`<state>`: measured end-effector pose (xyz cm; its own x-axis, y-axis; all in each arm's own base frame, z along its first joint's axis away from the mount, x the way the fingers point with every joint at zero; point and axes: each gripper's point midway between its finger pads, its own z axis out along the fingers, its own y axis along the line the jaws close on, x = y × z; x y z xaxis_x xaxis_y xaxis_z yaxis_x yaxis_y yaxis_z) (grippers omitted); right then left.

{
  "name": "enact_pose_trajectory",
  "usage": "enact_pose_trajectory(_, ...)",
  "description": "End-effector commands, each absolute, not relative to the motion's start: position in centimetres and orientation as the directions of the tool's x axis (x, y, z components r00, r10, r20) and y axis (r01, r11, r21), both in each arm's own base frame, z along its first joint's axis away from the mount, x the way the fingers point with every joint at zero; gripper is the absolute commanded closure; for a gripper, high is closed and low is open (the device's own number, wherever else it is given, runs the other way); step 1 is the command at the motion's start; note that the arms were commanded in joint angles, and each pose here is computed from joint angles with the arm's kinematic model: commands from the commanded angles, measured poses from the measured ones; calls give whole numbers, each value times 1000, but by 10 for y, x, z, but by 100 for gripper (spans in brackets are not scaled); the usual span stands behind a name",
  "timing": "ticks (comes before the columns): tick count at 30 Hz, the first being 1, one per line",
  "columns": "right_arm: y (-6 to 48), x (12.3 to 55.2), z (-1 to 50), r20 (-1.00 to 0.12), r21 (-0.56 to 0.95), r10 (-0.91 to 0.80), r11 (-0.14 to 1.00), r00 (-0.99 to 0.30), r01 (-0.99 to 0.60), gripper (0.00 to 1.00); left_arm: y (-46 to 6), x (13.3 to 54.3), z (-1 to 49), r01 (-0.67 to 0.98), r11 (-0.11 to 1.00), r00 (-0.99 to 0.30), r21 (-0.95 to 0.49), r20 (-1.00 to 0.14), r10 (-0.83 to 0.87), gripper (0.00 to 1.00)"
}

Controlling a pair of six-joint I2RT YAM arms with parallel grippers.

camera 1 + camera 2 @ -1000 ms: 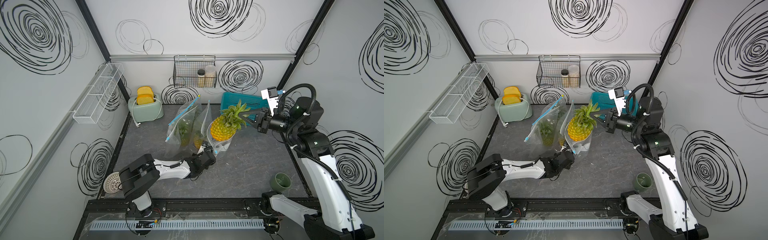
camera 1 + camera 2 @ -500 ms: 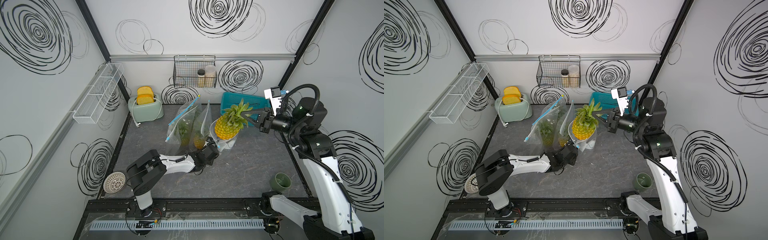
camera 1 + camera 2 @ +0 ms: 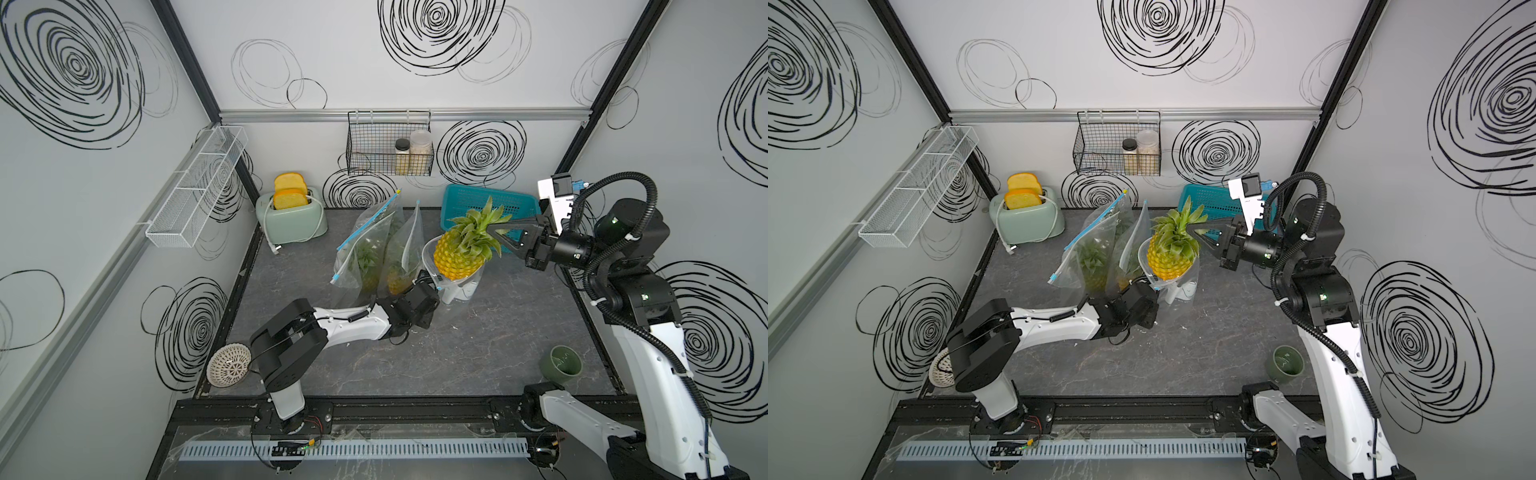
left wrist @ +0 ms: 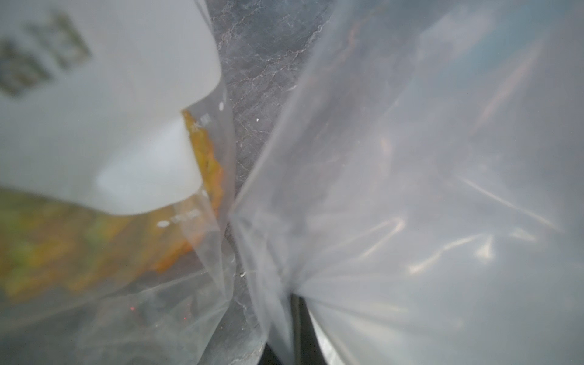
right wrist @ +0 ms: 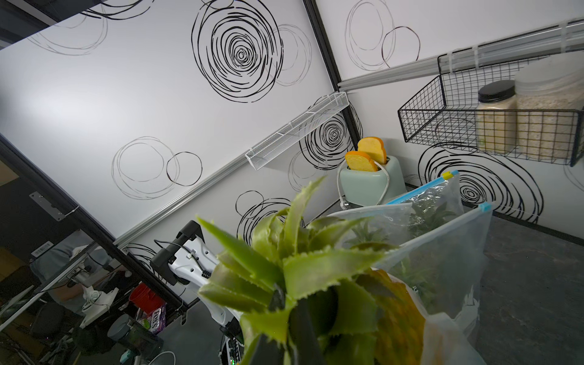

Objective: Open the zip-top bag and take out the pineapple
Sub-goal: Pick up the pineapple from the zipper food storage bag.

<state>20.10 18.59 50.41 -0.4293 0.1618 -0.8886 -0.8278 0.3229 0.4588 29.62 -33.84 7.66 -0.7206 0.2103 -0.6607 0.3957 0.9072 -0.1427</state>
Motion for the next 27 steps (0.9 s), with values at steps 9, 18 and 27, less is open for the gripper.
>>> enact_pose_trajectory(9,180,139,583,-966,202,209,234,-154,-951,100,-324,285,36,386,914,-834,-125,-471,287,100)
enact_pose_trajectory(18,184,144,568,-956,246,209,191,-206,-950,100,-348,294,58,422,899,-798,-119,-519,306,100)
enact_pose_trajectory(27,185,150,563,-952,254,215,166,-216,-953,100,-341,303,68,415,910,-772,28,-519,368,100)
